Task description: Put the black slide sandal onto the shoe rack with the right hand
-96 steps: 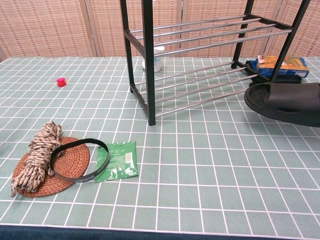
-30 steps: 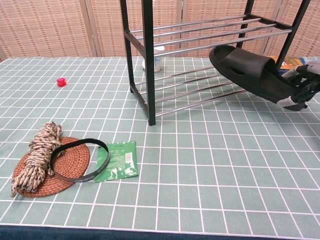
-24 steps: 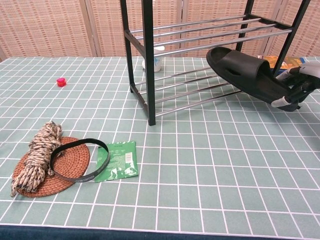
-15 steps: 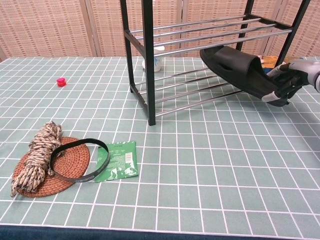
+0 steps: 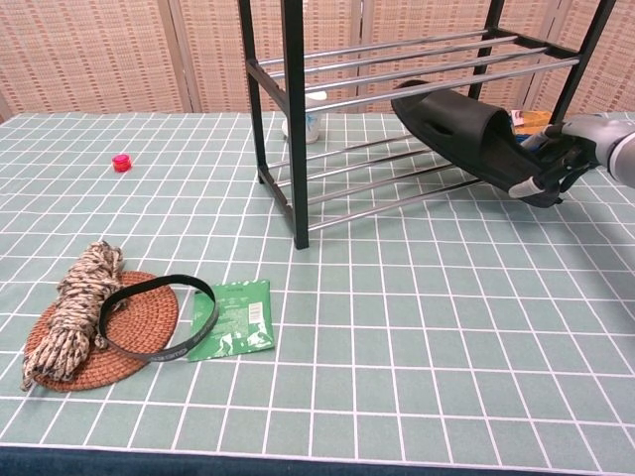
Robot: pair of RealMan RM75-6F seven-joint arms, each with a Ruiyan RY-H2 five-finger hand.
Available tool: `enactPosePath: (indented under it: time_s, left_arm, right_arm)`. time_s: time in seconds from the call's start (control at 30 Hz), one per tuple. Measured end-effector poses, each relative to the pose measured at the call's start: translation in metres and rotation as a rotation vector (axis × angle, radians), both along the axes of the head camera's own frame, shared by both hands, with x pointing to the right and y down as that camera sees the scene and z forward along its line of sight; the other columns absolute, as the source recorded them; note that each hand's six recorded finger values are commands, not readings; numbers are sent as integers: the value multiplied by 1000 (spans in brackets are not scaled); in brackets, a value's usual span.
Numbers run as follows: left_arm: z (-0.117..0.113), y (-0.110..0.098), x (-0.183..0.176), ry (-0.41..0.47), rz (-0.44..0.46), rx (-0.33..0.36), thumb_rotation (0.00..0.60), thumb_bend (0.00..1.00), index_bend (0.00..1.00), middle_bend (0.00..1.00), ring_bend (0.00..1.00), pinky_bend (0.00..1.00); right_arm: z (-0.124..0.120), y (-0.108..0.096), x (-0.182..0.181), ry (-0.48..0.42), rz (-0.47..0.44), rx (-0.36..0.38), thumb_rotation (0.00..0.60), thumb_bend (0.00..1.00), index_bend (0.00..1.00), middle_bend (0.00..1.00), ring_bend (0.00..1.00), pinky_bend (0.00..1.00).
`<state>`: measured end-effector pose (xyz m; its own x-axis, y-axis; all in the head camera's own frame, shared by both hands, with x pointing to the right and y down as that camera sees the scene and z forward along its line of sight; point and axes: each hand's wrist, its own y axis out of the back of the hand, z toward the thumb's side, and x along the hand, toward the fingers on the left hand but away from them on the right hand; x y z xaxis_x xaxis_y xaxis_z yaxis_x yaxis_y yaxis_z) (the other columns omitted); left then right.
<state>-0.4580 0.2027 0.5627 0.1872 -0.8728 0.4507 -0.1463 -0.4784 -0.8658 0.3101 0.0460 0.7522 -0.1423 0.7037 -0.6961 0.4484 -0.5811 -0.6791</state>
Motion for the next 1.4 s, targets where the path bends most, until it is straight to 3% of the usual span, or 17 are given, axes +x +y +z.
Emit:
enactPosePath:
  time_s: [0.23,0.53,0.83,1.4]
  left_arm:
    - [0,-3,-4,-16,-26,14,600,262,0,22,0,174]
    - [-6,-1,-3,-2,-21,31,600,262,0,22,0,174]
    - [-10,-1,-8,10,-32,34,600,262,0,22,0,174]
    - [-17,1,-10,19,-37,53,600,262,0,22,0,174]
  right_arm:
    - [-4,13,0,59,50,49,600,203,421,287,239,348]
    - [10,24,-5,48,87,15,600,217,421,286,239,348]
    - [15,5,-6,-22,132,28,600,237,421,286,239,348]
    - [11,-14,-7,-63,141,50,600,248,421,263,239,348]
